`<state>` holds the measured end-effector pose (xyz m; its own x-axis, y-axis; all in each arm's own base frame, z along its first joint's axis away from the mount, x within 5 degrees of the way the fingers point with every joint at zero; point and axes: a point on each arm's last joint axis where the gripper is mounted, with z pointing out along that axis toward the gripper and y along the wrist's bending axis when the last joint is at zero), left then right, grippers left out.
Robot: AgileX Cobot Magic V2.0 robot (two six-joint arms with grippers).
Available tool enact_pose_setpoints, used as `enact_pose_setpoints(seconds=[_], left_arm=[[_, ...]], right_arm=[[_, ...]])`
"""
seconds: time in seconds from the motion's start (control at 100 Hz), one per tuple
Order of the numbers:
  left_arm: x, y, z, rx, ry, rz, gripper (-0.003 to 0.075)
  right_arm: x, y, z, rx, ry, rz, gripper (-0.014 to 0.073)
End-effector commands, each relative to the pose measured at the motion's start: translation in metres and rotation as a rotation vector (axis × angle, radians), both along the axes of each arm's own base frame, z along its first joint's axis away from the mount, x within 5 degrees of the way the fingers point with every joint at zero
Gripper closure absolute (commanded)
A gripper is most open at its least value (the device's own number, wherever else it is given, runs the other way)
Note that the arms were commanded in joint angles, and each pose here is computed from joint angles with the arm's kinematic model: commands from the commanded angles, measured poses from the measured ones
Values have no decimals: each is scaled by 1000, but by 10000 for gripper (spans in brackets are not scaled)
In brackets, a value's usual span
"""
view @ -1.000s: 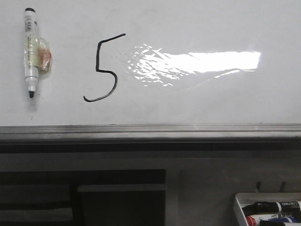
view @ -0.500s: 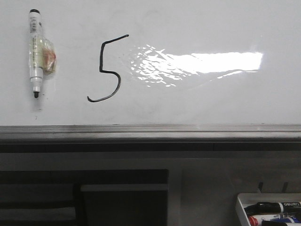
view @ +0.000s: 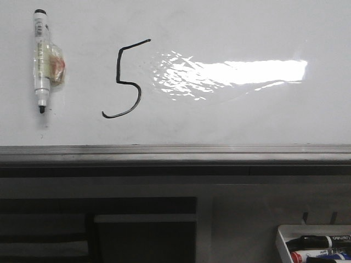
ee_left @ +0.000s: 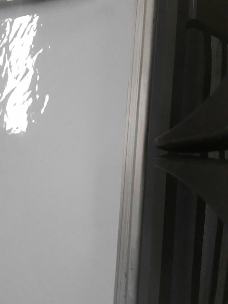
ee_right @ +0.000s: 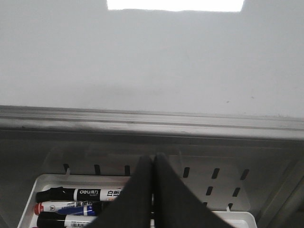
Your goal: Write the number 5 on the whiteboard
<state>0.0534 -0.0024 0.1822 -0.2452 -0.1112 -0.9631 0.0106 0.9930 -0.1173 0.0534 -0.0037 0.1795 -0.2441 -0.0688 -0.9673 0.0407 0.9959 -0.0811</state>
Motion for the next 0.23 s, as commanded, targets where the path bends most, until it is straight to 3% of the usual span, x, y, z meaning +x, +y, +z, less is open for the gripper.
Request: enact_pose_setpoints(seconds=[0.0, 0.22], left_arm=[[0, 0, 1, -10, -68, 4, 741], [0, 0, 0, -10, -66, 2, 741]], right_arm=[[0, 0, -6, -13, -6, -3, 657], [0, 0, -6, -13, -4, -3, 657]])
